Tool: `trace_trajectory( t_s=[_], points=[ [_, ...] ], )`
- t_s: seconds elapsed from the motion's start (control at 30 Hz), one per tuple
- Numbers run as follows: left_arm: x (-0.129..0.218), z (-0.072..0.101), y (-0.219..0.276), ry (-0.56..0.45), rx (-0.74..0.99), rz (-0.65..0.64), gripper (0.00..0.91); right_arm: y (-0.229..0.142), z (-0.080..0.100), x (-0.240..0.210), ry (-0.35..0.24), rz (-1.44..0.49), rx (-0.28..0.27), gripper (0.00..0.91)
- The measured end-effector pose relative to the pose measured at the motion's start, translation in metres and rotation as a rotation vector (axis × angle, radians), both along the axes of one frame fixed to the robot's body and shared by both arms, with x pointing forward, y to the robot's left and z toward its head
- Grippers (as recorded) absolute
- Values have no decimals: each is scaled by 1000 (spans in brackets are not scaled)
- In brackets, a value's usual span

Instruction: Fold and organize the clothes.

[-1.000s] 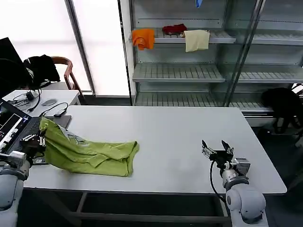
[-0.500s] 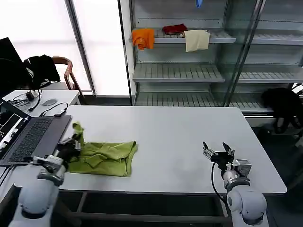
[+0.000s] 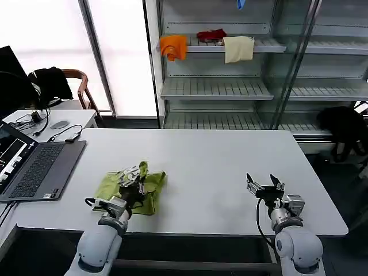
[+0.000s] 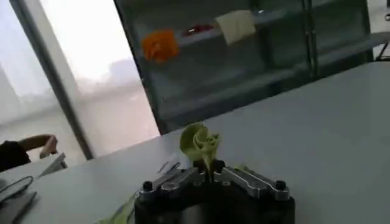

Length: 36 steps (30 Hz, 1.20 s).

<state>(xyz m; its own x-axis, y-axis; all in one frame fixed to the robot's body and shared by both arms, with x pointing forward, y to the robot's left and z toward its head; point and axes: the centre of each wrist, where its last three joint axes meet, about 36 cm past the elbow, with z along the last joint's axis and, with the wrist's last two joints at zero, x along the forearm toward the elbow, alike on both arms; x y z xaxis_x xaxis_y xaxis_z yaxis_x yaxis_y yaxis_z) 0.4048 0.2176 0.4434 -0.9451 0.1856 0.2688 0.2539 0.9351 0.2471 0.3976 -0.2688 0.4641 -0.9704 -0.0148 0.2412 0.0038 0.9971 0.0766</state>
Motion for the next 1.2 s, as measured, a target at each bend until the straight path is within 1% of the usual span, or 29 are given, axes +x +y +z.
trace_trajectory(
  t_s=[0.17, 0.2, 0.23, 0.43, 0.6, 0.97, 1.2],
  points=[
    [-1, -4, -13, 27, -19, -2, 20, 1, -1, 1, 0, 2, 3, 907],
    [0, -5, -15, 32, -22, -1, 312, 1, -1, 1, 0, 3, 2, 907],
    [0, -6, -17, 37, -24, 0, 907, 1, -2, 1, -1, 5, 2, 907],
    [-3, -12, -29, 73, -42, -12, 907, 2, 0, 1, -9, 11, 1, 907],
    [-4, -17, -39, 96, -63, -23, 907, 3, 1, 1, -13, 12, -11, 907],
    [-6, -28, -59, 139, -126, -39, 907, 3, 1, 0, -8, 9, -20, 907],
    [-5, -27, -66, 140, -204, -56, 907, 4, 1, 0, -7, 8, -19, 907]
  ],
)
